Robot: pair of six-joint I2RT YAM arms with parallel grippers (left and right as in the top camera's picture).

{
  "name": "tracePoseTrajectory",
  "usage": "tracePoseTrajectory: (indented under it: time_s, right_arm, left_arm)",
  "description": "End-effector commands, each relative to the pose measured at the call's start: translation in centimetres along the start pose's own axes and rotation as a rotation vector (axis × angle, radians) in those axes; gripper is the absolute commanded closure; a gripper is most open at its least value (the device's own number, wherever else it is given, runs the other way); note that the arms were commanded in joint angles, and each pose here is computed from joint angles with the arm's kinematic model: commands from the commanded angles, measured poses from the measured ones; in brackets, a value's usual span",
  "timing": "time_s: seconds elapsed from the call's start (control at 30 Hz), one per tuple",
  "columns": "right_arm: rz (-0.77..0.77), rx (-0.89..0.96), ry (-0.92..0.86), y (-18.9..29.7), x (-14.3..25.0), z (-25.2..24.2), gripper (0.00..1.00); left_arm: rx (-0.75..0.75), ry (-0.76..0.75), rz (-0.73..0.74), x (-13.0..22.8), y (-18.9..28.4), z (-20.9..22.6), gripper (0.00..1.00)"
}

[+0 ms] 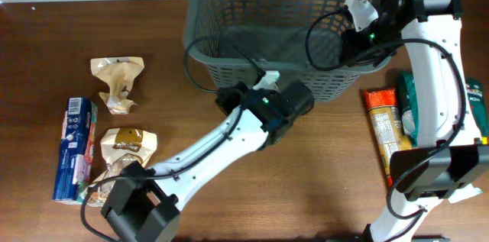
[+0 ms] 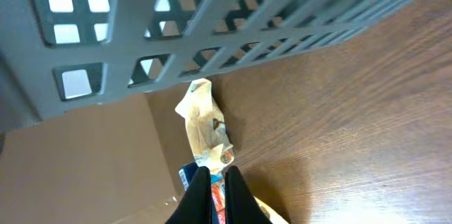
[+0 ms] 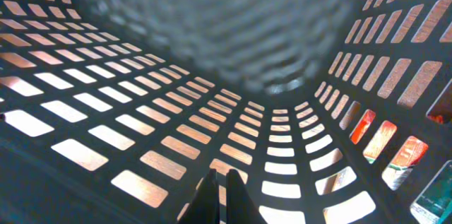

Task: Pack container

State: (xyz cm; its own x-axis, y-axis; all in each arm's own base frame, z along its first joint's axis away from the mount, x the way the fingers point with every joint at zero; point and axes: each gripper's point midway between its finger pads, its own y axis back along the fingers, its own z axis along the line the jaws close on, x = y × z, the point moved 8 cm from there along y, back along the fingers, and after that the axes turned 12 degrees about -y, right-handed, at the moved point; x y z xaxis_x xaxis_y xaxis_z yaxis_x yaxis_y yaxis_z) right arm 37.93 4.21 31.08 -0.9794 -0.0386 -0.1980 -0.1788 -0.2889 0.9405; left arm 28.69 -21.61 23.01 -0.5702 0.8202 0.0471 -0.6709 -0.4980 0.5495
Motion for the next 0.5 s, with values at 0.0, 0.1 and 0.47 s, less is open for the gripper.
tracePoseTrajectory:
  time_s: [0.0,0.1,0.47]
  right_arm:
    - [-0.026,0.007,0.02,0.6,-0.2,0.5,0.96]
    - [-0.087,0.006,0.038,2.4,-0.4,1.0,0.96]
    - [-0.264,0.003,0.079,7.6,-0.3,2.5,0.97]
  left_arm:
    - [-0.023,-0.027,-0.048,-0.1,2.1,-0.5,0.96]
    - [0.053,-0.027,-0.113,0.6,4.5,-0.6,0.94]
    - [0.14,0.065,-0.205,3.6,7.4,2.2,0.98]
